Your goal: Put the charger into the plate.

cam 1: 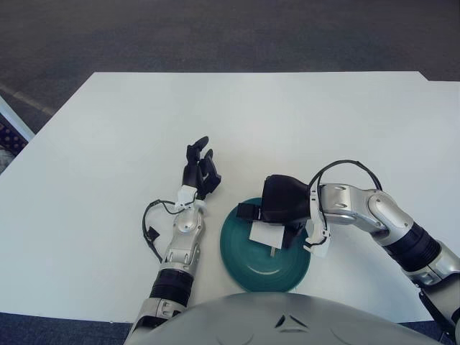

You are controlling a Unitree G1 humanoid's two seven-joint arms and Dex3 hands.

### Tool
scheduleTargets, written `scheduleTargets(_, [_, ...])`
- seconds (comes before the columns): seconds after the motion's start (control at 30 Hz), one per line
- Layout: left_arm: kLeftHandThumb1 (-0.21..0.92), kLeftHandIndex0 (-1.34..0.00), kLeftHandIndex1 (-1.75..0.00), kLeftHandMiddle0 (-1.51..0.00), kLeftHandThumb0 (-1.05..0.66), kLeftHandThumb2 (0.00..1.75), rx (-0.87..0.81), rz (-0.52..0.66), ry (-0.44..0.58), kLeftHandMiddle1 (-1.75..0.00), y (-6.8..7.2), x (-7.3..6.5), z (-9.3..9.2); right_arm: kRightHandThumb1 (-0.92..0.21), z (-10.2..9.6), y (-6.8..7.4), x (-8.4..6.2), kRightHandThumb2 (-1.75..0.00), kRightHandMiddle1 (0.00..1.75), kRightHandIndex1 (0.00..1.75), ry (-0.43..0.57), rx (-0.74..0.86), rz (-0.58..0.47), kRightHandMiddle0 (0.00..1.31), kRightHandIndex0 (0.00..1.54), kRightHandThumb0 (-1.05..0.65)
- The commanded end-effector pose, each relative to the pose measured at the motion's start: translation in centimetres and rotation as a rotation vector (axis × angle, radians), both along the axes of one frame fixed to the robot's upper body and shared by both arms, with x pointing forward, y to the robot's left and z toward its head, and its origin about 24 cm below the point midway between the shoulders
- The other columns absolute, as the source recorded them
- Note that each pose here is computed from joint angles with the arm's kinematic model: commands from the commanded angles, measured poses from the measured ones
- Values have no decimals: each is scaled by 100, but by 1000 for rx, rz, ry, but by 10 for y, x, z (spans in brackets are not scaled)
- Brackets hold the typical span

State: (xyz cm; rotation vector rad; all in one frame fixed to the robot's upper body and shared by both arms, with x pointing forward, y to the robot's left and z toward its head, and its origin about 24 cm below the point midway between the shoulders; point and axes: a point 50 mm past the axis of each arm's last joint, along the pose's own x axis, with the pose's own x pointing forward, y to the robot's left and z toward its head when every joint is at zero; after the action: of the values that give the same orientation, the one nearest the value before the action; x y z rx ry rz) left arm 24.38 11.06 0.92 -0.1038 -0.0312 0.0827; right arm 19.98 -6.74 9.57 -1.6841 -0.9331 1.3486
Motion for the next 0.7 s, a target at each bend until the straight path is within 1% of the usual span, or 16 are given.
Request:
scheduleTargets(0.0, [92, 0, -82, -47, -93, 98, -46, 12, 74, 0, -8, -4, -10, -90, -3, -2, -1, -70, 175, 175, -14, 31, -27, 90, 118, -51])
scheduleTargets(0.07, [92, 0, -82, -47, -92, 98, -48, 14, 74, 0, -8, -5, -10, -91, -3, -2, -2, -71, 175, 175, -34, 52, -32, 86, 103, -57])
scheduleTargets(0.1, [92, 0, -82, -47, -92, 98, -47, 15, 76, 0, -8, -5, -10, -92, -3, -2, -2, -71, 175, 175, -49, 61, -36, 86, 101, -58])
scheduleTargets(0.13, [92, 0, -82, -47, -91, 98, -47, 16, 76, -1, -8, -5, -10, -92, -4, -2, -2, -74, 175, 175, -63, 62, -40, 73, 90, -65])
scheduleTargets(0.17, [92, 0, -82, -47, -91, 99, -47, 17, 77, 0, -8, -5, -10, -92, -5, -2, -2, -78, 175, 175, -74, 63, -42, 59, 76, -73])
scheduleTargets(0.2, [92, 0, -82, -47, -91, 99, -47, 17, 75, 0, -8, -5, -10, -92, -6, -3, -2, -80, 175, 175, -87, 54, -42, 54, 70, -76])
scheduleTargets(0.23, [92, 0, -81, -47, -91, 99, -47, 18, 75, 0, -8, -5, -10, -92, -6, -3, -2, -85, 166, 158, -95, 48, -41, 38, 45, -84])
scheduleTargets(0.27, [92, 0, -80, -46, -91, 99, -47, 19, 73, 0, -8, -5, -10, -92, -7, -3, -2, -89, 160, 147, -103, 38, -39, 27, 29, -89])
scheduleTargets(0.3, [92, 0, -79, -46, -91, 99, -47, 20, 72, 0, -7, -4, -10, -92, -8, -3, -2, -91, 152, 134, -109, 32, -38, 22, 23, -92])
scheduleTargets(0.33, [92, 0, -79, -45, -91, 99, -48, 26, 69, 0, -7, -5, -10, -92, -9, -3, -2, -94, 139, 108, -116, 15, -30, 14, 19, -95])
scheduleTargets(0.37, [92, 0, -78, -44, -91, 100, -49, 31, 67, 0, -7, -5, -9, -92, -10, -3, -2, -96, 122, 91, -122, 3, -25, 11, 16, -97])
scheduleTargets(0.4, [92, 0, -76, -42, -91, 100, -50, 36, 64, 0, -7, -4, -9, -92, -11, -4, -2, -99, 95, 63, -127, -14, -21, 7, 15, -100])
scheduleTargets(0.43, [92, 0, -75, -40, -90, 100, -50, 39, 62, 0, -8, -4, -9, -92, -11, -4, -1, -102, 74, 42, -129, -24, -19, 5, 13, -102])
scheduleTargets(0.47, [92, 0, -74, -38, -90, 100, -50, 41, 58, 0, -7, -4, -8, -92, -12, -4, -1, -104, 60, 29, -130, -37, -20, 3, 12, -103])
scheduleTargets(0.57, [92, 0, -73, -34, -90, 99, -48, 50, 45, 0, -4, -3, -6, -92, -12, -4, -1, -106, 37, 11, -132, -72, -26, 1, 8, -104])
scheduleTargets(0.67, [92, 0, -73, -32, -90, 99, -56, 57, 29, 0, 0, 0, -4, -92, -13, -4, 0, -107, 25, 5, -137, -96, -37, 0, 5, -105])
